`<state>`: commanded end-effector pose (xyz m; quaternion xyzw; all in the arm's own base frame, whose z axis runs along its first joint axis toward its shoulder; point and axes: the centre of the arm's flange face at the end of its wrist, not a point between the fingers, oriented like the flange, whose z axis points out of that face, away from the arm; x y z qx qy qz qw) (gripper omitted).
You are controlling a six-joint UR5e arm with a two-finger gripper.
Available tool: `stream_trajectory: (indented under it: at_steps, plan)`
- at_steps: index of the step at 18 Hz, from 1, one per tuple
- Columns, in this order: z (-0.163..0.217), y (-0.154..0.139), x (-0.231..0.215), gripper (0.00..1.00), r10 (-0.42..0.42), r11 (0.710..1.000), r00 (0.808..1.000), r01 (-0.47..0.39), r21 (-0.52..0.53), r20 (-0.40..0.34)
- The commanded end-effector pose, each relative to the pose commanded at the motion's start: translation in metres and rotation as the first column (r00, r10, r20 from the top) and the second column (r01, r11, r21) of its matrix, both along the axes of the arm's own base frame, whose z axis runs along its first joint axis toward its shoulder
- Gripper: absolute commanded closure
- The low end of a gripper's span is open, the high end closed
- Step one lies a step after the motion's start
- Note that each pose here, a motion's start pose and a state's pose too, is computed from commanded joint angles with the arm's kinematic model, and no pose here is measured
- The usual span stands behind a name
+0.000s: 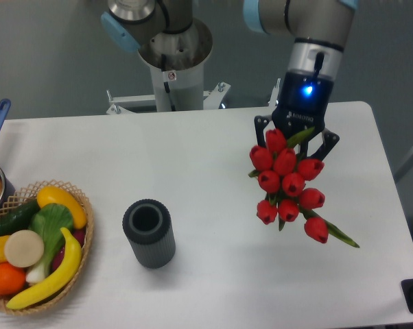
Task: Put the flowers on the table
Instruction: 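Carry the red tulip bunch in the gripper down toward the table surface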
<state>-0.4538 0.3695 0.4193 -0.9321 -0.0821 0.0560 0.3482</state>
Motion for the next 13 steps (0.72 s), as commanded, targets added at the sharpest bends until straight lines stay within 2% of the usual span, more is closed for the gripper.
stream_trajectory:
  at_steps: [4, 8, 13]
  plan:
    - [-0.018, 0.011, 0.01, 0.56, -0.006, 0.989, 0.999, -0.001, -0.146, -0.042]
    - [-0.05, 0.03, 0.016, 0.56, -0.024, 0.964, 0.999, 0.012, -0.265, -0.044]
    - [-0.104, 0.061, 0.031, 0.56, -0.063, 0.904, 0.998, 0.045, -0.424, -0.029]
